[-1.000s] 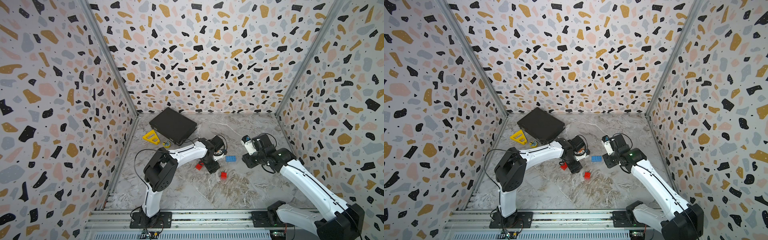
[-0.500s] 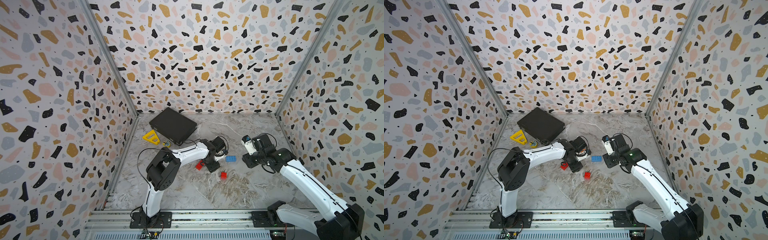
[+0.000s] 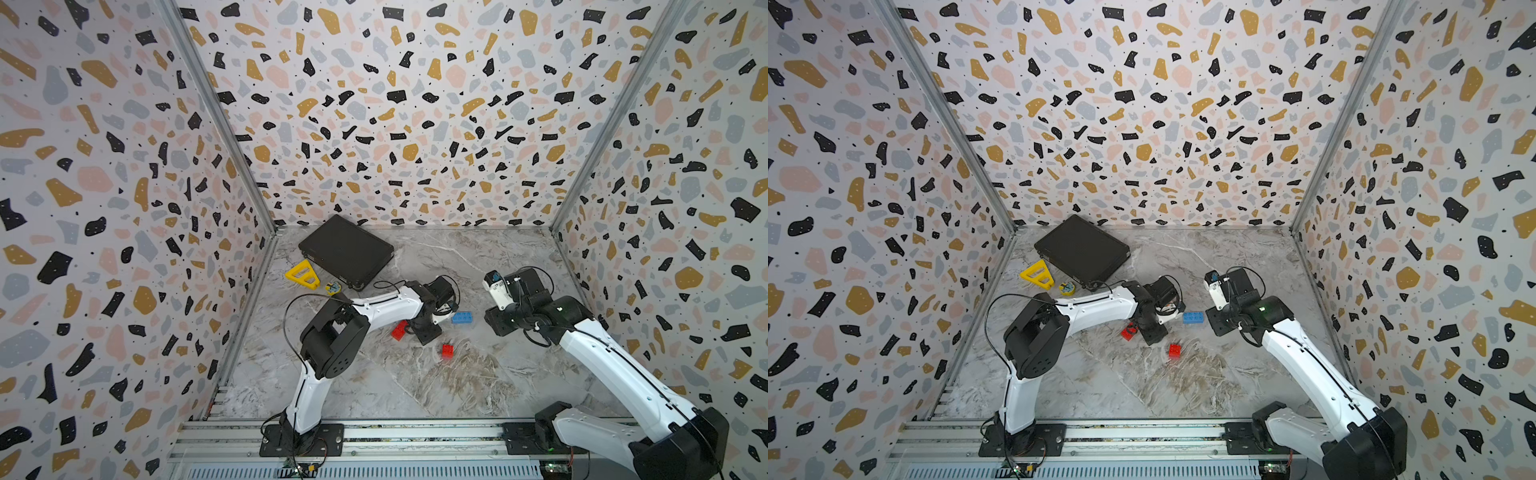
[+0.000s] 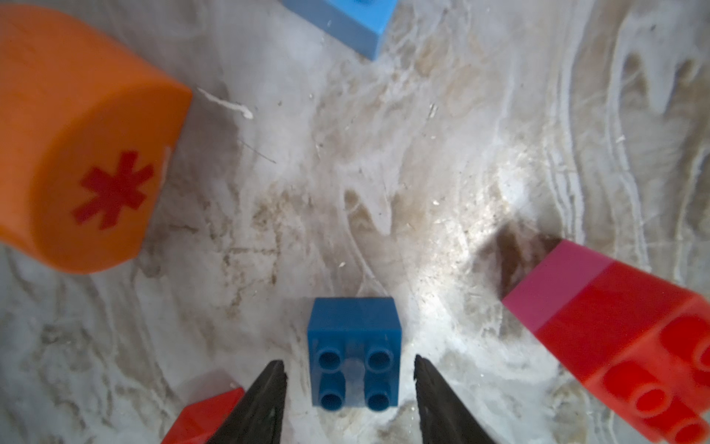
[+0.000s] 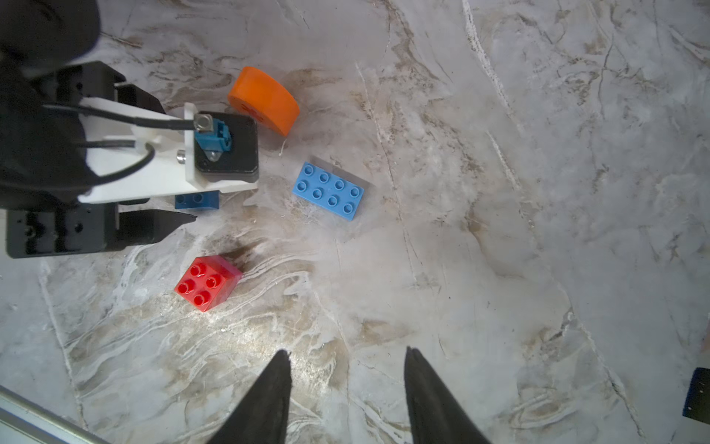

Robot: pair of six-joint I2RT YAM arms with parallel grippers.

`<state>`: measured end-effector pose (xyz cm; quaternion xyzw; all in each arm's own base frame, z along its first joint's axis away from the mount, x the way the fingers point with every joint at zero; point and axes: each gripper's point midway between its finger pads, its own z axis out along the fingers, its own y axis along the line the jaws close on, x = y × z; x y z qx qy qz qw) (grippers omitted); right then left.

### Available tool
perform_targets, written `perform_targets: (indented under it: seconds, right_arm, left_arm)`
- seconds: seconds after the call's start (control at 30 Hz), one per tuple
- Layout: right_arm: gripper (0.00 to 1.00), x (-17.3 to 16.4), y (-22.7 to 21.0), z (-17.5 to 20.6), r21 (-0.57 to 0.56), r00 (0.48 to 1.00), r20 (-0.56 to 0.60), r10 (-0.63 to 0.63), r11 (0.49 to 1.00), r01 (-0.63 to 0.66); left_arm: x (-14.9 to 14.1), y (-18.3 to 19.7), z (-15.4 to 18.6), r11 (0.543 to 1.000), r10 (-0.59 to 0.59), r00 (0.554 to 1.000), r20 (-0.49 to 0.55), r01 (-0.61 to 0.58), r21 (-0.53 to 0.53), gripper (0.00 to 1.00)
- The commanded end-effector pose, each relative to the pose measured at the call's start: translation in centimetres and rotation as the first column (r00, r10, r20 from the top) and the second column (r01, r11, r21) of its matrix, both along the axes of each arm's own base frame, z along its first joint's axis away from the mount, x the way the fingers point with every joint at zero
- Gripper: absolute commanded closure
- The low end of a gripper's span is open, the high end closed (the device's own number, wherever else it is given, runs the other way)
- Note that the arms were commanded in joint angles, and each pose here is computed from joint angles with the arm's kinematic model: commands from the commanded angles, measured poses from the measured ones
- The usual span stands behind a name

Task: Assemble an ice cream with lego
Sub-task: Pick up the lego brick from the center of the board.

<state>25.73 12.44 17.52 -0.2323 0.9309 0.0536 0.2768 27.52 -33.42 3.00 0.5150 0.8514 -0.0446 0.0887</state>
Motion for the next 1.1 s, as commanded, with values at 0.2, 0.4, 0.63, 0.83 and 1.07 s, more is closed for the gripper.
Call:
perform_targets:
  seconds: [0.2, 0.4, 0.63, 0.83, 1.07]
  right_arm:
    - [0.49, -0.3, -0.3, -0.1, 0.002, 1.0, -0.01, -0.011, 1.0, 0.012]
    - [0.49, -0.4, -0.3, -0.3, 0.001, 1.0, -0.016, -0.01, 1.0, 0.01]
    - [0.5, -0.4, -0.3, -0.2, 0.001, 1.0, -0.016, -0.012, 1.0, 0.012]
    - [0.5, -0.3, -0.4, -0.3, -0.004, 1.0, -0.013, -0.017, 1.0, 0.017]
    - [0.5, -0.4, -0.5, -0.4, -0.007, 1.0, -0.02, -0.018, 1.0, 0.017]
  left_arm:
    - [0.5, -0.7, 0.2, 1.0, -0.004, 0.999, 0.034, 0.003, 0.011, 0.51]
    - [0.5, -0.4, -0.2, 1.0, -0.006, 0.999, 0.033, 0.005, 0.029, 0.51]
    - [0.4, -0.5, -0.5, 0.999, -0.009, 1.0, 0.029, 0.008, 0.038, 0.49]
    - [0.4, -0.6, -0.5, 0.999, -0.008, 1.0, 0.027, 0.007, 0.037, 0.56]
    - [0.5, -0.8, 0.6, 1.0, -0.006, 0.999, 0.039, 0.005, 0.018, 0.67]
